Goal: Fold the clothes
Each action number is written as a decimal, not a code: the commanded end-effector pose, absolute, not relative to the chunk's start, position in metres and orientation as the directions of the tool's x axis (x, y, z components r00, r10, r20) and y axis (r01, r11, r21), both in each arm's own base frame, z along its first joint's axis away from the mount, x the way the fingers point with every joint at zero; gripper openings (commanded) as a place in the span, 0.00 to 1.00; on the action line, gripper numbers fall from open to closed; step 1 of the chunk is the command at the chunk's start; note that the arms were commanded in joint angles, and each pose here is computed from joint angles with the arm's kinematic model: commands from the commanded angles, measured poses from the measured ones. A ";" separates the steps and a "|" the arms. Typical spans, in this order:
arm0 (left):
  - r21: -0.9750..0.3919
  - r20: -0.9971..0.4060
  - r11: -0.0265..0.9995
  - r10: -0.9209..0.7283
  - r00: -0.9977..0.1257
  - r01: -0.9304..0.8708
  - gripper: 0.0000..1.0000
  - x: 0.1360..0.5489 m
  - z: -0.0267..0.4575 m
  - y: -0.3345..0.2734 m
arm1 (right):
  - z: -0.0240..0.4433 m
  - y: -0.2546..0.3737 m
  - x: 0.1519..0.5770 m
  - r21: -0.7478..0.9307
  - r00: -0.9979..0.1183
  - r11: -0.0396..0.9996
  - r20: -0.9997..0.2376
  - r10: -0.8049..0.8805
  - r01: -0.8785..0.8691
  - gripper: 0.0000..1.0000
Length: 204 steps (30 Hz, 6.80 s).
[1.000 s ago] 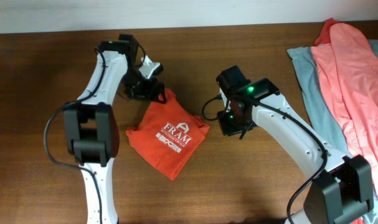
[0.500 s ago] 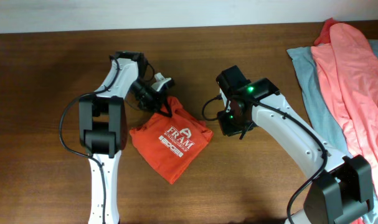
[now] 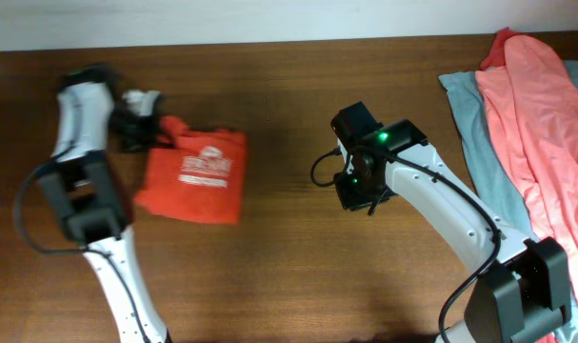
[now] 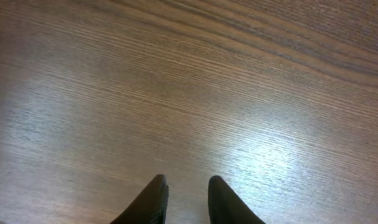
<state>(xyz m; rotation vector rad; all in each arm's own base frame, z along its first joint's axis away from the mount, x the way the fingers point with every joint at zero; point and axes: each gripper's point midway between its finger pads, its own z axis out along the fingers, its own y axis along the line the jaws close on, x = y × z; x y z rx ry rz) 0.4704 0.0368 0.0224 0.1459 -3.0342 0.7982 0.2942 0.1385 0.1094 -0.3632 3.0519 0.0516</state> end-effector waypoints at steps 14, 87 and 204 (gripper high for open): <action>-0.175 -0.154 0.876 -0.475 -0.866 -0.449 0.00 0.438 0.009 0.286 | 0.114 0.136 0.299 0.012 -0.975 0.978 -0.090 -0.205 -0.207 0.27; 0.017 -0.558 0.994 0.101 -0.824 0.111 0.99 0.290 0.273 -0.033 | 0.245 0.040 0.237 0.176 -0.793 0.983 -0.605 0.067 -0.051 0.99; 0.033 -0.992 0.998 0.038 -0.121 0.044 0.99 0.234 0.215 -0.015 | 0.159 0.045 0.242 -0.035 -0.055 0.973 -0.997 -0.049 -0.228 0.98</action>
